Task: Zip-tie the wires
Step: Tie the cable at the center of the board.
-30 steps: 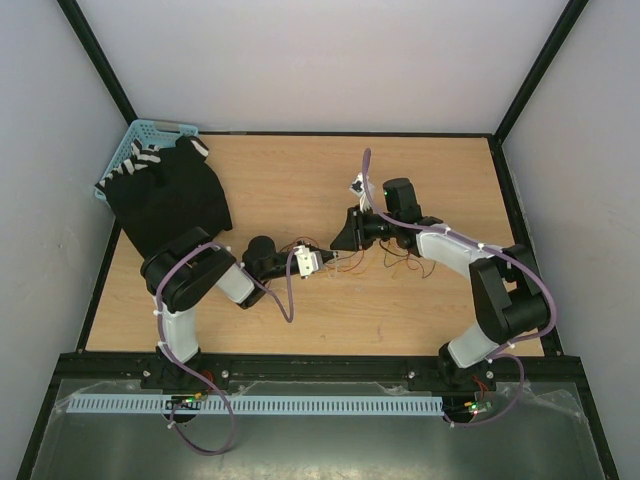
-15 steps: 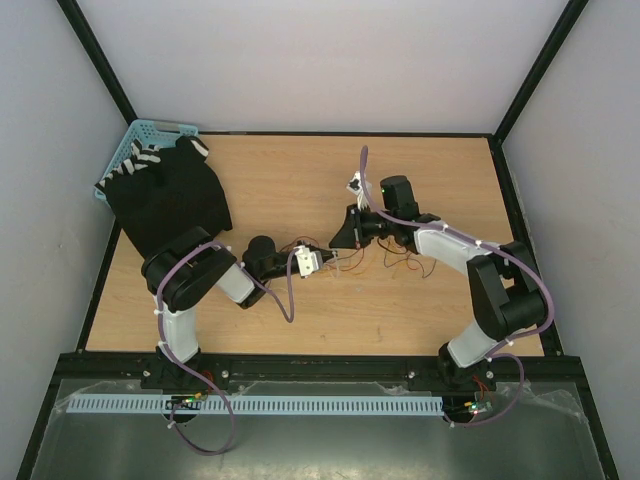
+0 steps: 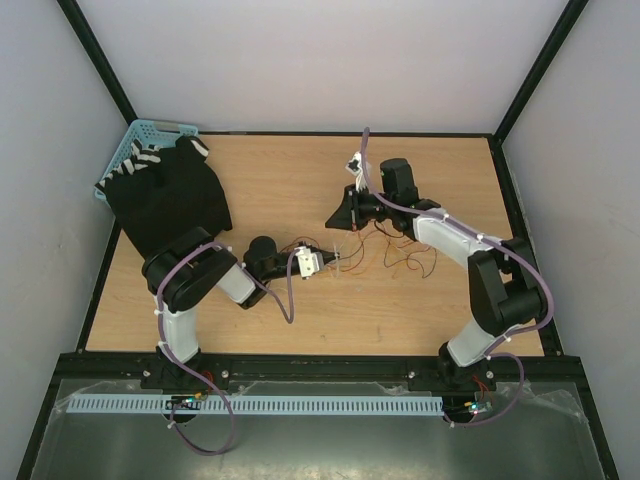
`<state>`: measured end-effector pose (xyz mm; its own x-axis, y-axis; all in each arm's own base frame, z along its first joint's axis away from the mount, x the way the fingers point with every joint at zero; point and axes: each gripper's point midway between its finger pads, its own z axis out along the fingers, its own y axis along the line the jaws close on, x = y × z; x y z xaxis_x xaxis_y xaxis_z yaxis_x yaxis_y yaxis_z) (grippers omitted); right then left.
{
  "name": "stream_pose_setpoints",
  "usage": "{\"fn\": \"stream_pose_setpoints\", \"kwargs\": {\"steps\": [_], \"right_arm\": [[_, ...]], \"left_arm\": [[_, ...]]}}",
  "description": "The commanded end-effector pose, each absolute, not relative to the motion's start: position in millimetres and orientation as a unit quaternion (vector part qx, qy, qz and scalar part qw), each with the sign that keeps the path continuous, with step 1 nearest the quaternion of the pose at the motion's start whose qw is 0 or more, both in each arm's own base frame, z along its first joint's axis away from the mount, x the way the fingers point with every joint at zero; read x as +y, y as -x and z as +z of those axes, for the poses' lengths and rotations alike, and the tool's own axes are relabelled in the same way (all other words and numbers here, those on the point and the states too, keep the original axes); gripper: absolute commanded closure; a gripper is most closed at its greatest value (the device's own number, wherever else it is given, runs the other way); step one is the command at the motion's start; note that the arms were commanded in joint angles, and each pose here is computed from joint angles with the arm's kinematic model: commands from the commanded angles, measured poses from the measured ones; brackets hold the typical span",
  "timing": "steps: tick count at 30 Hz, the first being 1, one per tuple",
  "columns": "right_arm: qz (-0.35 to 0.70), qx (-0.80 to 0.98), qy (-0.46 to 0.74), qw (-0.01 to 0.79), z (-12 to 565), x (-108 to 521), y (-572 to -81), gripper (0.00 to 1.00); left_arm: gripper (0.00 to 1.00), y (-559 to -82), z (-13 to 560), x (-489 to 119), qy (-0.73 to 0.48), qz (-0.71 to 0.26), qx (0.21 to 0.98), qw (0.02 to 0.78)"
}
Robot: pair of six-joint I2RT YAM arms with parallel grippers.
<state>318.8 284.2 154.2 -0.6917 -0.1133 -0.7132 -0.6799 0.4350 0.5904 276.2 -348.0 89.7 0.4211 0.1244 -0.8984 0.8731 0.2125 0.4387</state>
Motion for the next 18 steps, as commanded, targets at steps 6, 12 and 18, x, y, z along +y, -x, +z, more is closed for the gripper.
{"fn": "stream_pose_setpoints", "kwargs": {"steps": [6, 12, 18], "right_arm": [[0.458, 0.792, 0.261, 0.308, 156, 280, -324, 0.72], [0.455, 0.8, 0.261, 0.293, 141, 270, -301, 0.55], [0.47, 0.801, 0.256, 0.266, 129, 269, -284, 0.55]], "left_arm": [[1.0, -274, 95, -353, -0.555, -0.304, 0.44, 0.637], [1.0, -274, 93, -353, -0.555, -0.305, 0.442, 0.635], [1.0, -275, 93, -353, -0.554, -0.303, 0.442, 0.636]]}}
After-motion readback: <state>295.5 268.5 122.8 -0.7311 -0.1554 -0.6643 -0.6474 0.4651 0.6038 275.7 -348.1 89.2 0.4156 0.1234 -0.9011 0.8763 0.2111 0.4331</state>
